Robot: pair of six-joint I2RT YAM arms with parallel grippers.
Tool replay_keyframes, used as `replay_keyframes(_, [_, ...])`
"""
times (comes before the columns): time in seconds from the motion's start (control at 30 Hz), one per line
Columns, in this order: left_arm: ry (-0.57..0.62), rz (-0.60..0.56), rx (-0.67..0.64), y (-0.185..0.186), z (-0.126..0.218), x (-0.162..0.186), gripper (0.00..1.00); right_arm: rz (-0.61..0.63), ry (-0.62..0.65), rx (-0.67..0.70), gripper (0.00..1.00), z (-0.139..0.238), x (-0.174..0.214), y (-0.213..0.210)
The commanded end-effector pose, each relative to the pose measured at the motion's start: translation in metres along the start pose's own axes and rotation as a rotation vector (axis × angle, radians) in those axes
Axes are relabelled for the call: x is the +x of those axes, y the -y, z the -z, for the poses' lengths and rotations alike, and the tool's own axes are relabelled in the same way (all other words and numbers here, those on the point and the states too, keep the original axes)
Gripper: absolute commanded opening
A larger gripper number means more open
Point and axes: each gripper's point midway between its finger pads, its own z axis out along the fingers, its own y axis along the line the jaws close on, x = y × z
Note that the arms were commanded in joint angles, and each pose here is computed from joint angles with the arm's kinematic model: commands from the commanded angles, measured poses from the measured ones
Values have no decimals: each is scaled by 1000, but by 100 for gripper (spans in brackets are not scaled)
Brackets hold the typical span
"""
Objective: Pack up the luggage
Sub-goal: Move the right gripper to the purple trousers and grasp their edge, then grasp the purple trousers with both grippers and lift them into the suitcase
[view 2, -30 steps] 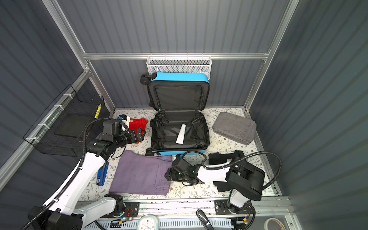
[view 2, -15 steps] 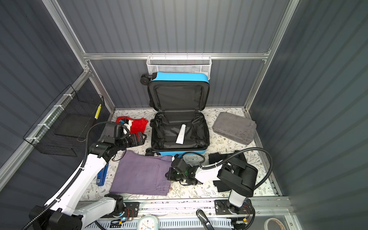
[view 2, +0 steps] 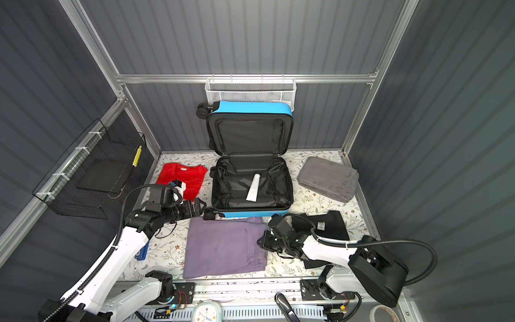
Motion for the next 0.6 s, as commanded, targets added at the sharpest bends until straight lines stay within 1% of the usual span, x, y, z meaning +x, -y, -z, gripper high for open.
replay_keyframes(0.0, [-87, 72, -35, -16, -5, 34, 98, 4, -45, 115, 0, 6, 6, 37])
replay_keyframes(0.1, [-123, 115, -53, -22, -16, 56, 94, 3, -57, 124, 0, 5, 5, 42])
replay_keyframes(0.27, [-190, 259, -187, -49, -27, 94, 89, -1, -71, 110, 0, 1, 6, 40])
replay_keyframes(0.33, [-191, 300, -173, -48, -31, 107, 88, -3, -68, 108, 0, 1, 5, 39])
replay_keyframes(0.47, [-219, 327, -229, -58, -35, 130, 87, -3, -68, 106, 0, 0, 4, 38])
replay_keyframes(0.57, [-209, 342, -227, -61, -37, 136, 87, 1, -74, 105, 0, -2, 5, 38])
